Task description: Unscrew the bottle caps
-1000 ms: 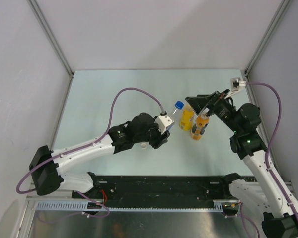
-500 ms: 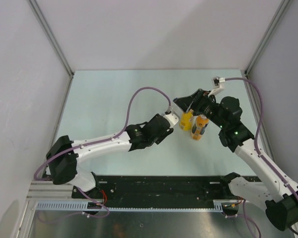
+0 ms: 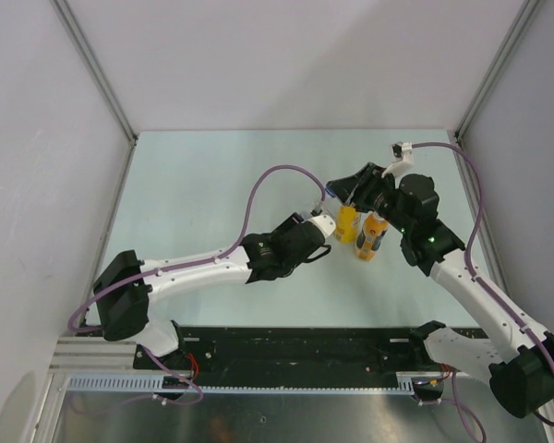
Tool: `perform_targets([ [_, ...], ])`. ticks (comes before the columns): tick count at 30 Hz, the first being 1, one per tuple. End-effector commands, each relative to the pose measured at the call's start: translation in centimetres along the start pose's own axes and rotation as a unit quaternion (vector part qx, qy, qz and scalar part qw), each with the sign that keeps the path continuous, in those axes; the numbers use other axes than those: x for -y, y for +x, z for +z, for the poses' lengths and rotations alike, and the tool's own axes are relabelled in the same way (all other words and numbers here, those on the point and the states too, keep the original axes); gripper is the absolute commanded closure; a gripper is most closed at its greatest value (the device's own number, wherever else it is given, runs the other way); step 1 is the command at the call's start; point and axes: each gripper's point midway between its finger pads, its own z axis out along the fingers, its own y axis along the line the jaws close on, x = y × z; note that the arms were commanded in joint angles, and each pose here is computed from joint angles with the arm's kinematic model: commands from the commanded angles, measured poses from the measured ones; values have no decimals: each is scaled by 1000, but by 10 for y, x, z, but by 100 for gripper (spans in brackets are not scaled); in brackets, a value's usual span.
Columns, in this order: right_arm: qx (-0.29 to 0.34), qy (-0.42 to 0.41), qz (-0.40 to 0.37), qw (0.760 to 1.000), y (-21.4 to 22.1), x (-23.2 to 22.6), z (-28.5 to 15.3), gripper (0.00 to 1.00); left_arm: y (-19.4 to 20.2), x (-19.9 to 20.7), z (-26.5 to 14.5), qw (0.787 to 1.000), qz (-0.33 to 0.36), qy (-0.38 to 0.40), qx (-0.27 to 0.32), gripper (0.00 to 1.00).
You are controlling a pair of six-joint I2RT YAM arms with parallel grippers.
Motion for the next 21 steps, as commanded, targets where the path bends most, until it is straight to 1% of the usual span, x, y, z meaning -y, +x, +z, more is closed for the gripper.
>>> perform_targets([
  [1, 17, -2, -4, 1000, -14, -9, 2, 49, -27, -7, -8, 999, -25, -21, 33, 61],
  [9, -3, 3, 7, 1000, -3, -1, 12, 50, -29, -6, -11, 999, -20, -24, 34, 61],
  [12, -2, -4, 11, 1000, -5, -4, 11, 56, -28, -5, -9, 999, -15, -23, 31, 61],
  [14, -1, -17, 15, 1000, -7, -10, 10, 57, -26, -5, -8, 999, -11, -24, 28, 61],
  [19, 9, -31, 24, 999, -14, -17, 7, 47, -24, -3, -7, 999, -9, -24, 24, 62],
  [21, 9, -33, 28, 999, -15, -18, 6, 45, -23, -2, -6, 999, -8, -24, 24, 62],
])
